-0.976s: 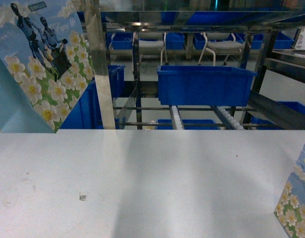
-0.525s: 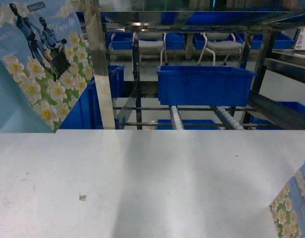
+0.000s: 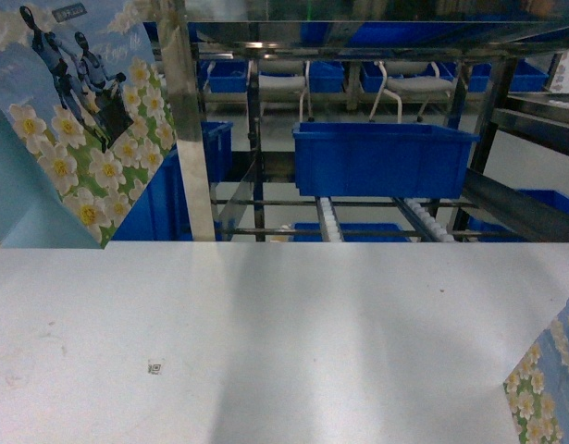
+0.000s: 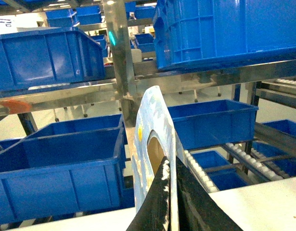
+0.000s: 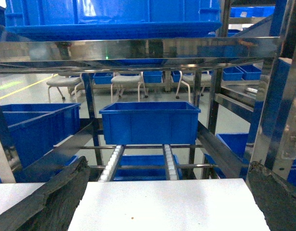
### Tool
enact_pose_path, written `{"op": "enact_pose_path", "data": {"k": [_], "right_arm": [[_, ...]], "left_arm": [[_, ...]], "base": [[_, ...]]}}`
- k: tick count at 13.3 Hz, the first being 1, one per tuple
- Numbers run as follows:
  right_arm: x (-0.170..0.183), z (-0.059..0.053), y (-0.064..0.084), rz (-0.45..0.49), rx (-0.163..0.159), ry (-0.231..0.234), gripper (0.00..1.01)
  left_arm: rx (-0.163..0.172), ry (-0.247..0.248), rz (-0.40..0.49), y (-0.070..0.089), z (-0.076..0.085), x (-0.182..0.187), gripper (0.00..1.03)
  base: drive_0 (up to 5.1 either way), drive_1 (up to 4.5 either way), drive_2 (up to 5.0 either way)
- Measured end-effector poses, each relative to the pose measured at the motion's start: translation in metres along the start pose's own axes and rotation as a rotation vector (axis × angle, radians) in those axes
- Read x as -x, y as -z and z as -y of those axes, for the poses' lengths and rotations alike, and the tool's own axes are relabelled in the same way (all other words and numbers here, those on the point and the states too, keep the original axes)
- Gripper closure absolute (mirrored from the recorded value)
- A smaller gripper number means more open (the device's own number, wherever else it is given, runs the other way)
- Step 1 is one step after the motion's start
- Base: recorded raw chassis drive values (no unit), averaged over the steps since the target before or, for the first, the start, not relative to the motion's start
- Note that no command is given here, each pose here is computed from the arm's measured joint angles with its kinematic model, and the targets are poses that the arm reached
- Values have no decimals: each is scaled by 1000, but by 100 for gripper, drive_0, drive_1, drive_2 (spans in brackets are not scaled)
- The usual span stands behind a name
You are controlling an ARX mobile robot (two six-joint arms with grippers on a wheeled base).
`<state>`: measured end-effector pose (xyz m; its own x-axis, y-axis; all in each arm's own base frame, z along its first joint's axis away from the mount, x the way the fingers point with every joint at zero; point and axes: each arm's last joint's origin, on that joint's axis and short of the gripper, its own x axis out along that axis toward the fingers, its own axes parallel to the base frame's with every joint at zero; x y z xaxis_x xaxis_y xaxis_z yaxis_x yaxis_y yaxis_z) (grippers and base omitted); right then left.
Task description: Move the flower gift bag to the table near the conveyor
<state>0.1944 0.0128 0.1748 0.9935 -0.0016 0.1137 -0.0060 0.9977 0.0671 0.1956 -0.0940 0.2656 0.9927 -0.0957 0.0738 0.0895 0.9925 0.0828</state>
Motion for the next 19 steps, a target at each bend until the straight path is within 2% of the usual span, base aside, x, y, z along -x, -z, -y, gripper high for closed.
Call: {"op": "enact_pose_path", "data": {"k": [5, 7, 10, 11, 12, 13, 14, 16, 18, 19], "right_arm": [[7, 4, -10, 19, 10, 28, 3], [14, 6, -20, 33, 20, 35, 3], [35, 5, -36, 49, 27, 12, 3], [50, 4, -40, 38, 38, 32, 3], [55, 3, -41, 32, 56, 28, 3], [55, 3, -41, 34, 57, 28, 3], [55, 3, -41, 34, 56, 28, 3], [55, 3, -41, 33, 57, 28, 3], [55, 3, -41, 33, 57, 28, 3], [55, 3, -41, 33, 57, 28, 3]], "left_arm": [[0, 0, 0, 0, 0, 0, 101], [0, 0, 0, 0, 0, 0, 101], [0, 0, 0, 0, 0, 0, 101], [0, 0, 0, 0, 0, 0, 101], [2, 1, 6, 0, 1, 0, 101], [9, -43, 20, 10, 12, -9, 101], [1, -73, -4, 24, 17, -18, 101], [12, -129, -18, 47, 24, -32, 101], [17, -207, -43, 74, 27, -44, 101], [9, -243, -72, 89, 27, -45, 101]], "base": [[0, 0, 0], [0, 0, 0], [0, 0, 0], [0, 0, 0], [0, 0, 0], [0, 0, 0], [0, 0, 0], [0, 0, 0], [0, 0, 0], [0, 0, 0]]}}
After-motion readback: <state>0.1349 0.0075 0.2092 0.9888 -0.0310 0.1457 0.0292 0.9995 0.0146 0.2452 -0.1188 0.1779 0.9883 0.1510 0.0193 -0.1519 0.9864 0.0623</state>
